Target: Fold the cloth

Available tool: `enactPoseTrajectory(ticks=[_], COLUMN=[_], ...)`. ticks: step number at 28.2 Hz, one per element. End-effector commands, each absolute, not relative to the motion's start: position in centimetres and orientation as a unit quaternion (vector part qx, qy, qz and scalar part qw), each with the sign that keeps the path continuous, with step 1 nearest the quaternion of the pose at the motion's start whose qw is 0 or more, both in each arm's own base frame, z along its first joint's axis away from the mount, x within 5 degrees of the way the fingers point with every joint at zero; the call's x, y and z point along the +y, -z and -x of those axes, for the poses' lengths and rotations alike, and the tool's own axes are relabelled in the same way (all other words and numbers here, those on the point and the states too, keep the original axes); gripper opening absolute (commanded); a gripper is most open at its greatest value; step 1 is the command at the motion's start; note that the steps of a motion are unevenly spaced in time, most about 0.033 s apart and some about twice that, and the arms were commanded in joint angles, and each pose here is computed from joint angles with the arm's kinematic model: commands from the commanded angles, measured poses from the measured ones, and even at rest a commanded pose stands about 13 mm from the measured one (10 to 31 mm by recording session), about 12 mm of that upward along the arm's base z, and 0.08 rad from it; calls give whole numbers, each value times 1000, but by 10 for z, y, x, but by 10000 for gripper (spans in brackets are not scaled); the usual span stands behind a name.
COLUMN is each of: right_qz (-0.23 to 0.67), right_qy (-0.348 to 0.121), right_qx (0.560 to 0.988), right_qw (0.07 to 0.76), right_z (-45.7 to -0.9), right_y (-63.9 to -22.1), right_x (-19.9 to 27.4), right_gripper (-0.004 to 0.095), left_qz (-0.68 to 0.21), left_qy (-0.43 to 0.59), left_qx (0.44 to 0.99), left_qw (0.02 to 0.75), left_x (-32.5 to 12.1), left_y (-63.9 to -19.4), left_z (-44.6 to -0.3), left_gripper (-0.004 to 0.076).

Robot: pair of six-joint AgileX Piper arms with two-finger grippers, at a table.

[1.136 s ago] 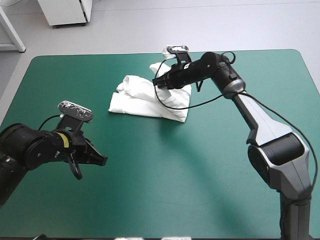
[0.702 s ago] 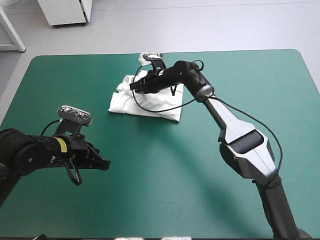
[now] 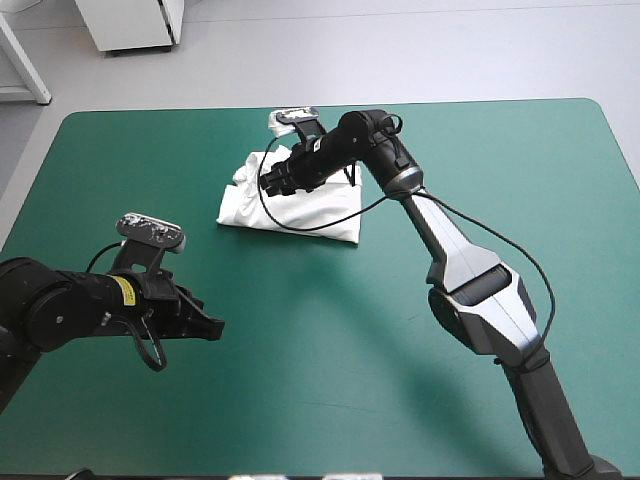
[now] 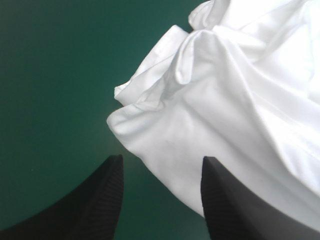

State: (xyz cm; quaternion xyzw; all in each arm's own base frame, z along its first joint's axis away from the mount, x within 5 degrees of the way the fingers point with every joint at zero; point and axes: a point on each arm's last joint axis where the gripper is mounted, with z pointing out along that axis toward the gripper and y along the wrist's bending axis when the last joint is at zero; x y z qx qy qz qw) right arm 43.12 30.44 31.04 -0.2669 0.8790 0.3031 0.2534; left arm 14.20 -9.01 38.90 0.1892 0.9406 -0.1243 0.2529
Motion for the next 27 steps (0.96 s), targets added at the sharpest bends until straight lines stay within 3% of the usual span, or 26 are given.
enactPoseTrajectory(ticks=[1,7,15,27], right_qz=[237,193,171,166], right_qy=[-299,-270,-231,-237], right_qx=[867,882,921,934], right_qw=[320,335,263,210], right_z=[-421,-426,-419,-440], right_y=[-377,-399,-374,-319], right_x=[271,223,184,194], right_gripper=[457,456,455,461], left_qz=[-184,-183,-183,-180], left_qy=[133,150,150,157], left_qx=[940,940,939,932], left_qw=[254,246,247,273], left_x=[-88,-90,-90,-92], left_y=[-397,-397,-397,-400], left_z=[-136,-134,-134,-138], left_gripper=[-9,-9,-9,-9])
